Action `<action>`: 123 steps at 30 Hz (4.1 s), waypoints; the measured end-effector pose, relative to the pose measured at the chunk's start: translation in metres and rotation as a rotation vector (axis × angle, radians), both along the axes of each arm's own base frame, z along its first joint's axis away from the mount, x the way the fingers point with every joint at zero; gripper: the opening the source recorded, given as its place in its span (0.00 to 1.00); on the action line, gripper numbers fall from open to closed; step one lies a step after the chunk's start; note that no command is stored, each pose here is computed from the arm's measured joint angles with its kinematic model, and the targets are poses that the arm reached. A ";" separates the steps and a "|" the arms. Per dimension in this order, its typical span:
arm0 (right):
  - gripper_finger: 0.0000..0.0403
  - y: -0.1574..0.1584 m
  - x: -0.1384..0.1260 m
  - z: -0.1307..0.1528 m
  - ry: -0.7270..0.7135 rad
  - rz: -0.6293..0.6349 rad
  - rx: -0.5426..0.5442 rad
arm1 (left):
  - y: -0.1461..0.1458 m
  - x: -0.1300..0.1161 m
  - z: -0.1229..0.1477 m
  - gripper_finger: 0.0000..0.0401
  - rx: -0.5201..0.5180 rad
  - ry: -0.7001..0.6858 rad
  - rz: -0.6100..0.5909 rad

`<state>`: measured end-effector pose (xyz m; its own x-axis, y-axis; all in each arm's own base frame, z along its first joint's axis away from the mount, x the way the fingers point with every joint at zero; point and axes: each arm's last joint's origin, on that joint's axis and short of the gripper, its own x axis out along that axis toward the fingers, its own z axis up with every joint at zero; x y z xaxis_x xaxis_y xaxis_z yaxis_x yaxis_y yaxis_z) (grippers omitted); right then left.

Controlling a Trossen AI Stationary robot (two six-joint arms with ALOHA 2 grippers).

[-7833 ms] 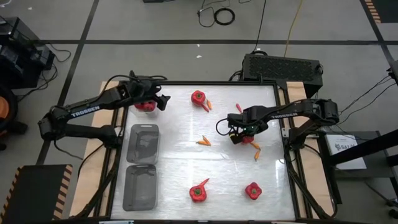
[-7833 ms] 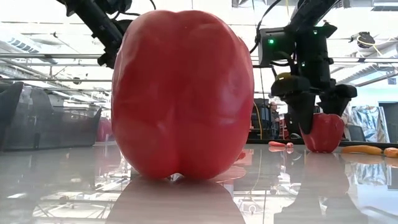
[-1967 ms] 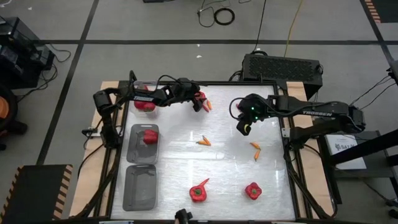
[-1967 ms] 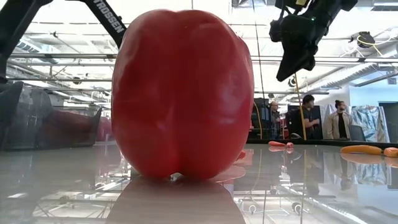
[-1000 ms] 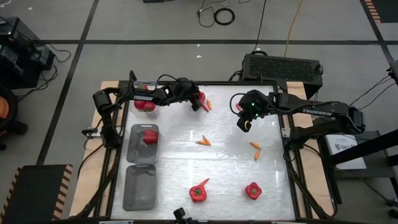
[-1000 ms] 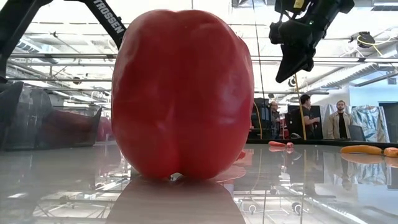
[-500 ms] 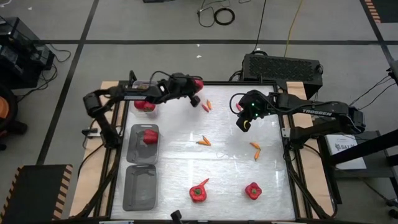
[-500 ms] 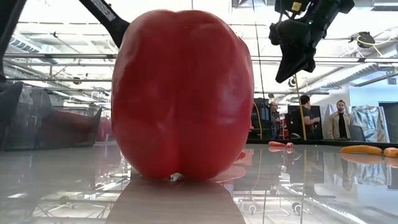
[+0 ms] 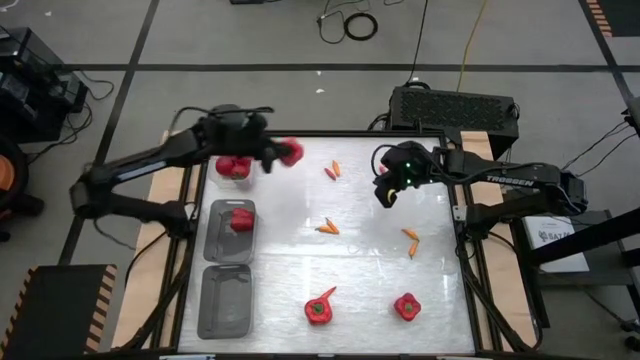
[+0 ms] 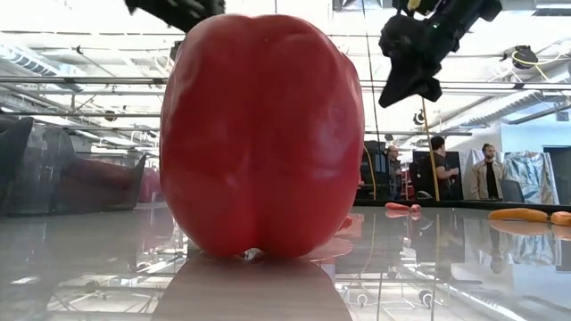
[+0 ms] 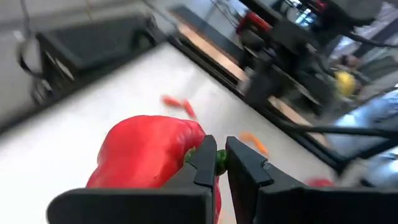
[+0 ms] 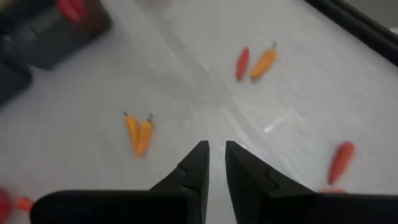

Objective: Sort produce into baskets
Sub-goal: Put the red bell pepper into the top black bin

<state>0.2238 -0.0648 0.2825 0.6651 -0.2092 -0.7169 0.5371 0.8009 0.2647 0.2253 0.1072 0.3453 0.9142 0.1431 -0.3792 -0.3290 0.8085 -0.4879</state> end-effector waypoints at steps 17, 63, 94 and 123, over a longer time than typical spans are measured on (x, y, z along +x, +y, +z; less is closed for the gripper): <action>0.11 -0.001 0.012 0.014 -0.223 -0.079 0.081 | -0.097 -0.146 0.021 0.06 -0.364 0.095 -0.048; 0.11 0.046 0.054 -0.017 -0.167 -0.015 0.184 | -0.095 -0.151 -0.096 0.06 -0.451 0.344 0.346; 0.11 0.046 0.053 -0.017 -0.161 -0.018 0.186 | -0.093 -0.137 -0.100 0.47 -0.386 0.429 0.348; 0.11 0.143 0.023 0.056 0.118 0.020 0.605 | -0.111 -0.041 -0.037 0.51 0.207 0.141 -0.518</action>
